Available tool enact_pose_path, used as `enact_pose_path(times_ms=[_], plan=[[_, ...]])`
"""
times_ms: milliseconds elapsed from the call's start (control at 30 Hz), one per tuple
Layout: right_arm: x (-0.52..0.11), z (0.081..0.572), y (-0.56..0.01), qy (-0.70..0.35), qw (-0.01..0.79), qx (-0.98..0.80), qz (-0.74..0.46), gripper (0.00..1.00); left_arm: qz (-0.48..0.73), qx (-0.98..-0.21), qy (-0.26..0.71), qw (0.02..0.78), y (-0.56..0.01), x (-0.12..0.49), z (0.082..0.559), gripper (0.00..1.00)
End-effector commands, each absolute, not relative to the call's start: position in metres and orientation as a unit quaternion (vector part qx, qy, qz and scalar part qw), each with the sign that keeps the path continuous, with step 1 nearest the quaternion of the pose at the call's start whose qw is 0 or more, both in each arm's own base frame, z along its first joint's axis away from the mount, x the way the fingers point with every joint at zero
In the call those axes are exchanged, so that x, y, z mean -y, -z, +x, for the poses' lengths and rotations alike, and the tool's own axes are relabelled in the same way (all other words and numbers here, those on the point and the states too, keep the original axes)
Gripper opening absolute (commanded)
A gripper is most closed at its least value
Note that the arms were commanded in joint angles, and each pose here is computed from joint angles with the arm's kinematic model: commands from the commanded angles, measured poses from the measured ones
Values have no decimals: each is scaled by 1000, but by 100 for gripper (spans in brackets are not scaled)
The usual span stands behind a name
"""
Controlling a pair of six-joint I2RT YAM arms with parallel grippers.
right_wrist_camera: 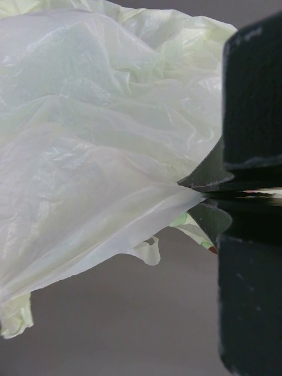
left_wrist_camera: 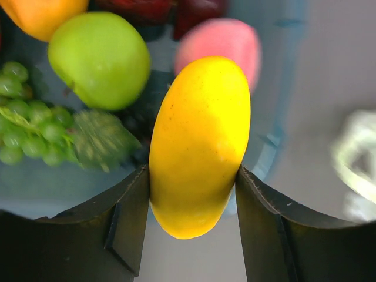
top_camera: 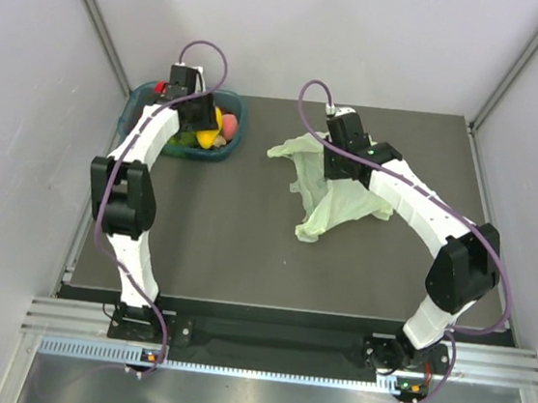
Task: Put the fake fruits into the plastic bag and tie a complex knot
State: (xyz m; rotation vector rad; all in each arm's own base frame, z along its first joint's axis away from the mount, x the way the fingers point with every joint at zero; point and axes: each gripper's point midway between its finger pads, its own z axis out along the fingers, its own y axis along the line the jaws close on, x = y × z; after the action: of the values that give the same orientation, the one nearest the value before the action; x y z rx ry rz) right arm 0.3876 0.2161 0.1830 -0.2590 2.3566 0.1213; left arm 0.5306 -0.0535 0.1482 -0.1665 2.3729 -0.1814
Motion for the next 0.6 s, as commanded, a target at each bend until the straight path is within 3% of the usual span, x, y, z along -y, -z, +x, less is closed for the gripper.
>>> enact_pose_path(times_ms=[0,400,567], plan=[[-221,404,-210,-71,404,-908,-85,0,-50,-893,168,415,-210,85,504,18],[-234,405,-217,-114,397,-908,-74,0,41,-873,306,377,-202,233,384,17],[-249,397,-224,-162,387,-905,-74,0,62,-844,362,390,-214,282,387,15]])
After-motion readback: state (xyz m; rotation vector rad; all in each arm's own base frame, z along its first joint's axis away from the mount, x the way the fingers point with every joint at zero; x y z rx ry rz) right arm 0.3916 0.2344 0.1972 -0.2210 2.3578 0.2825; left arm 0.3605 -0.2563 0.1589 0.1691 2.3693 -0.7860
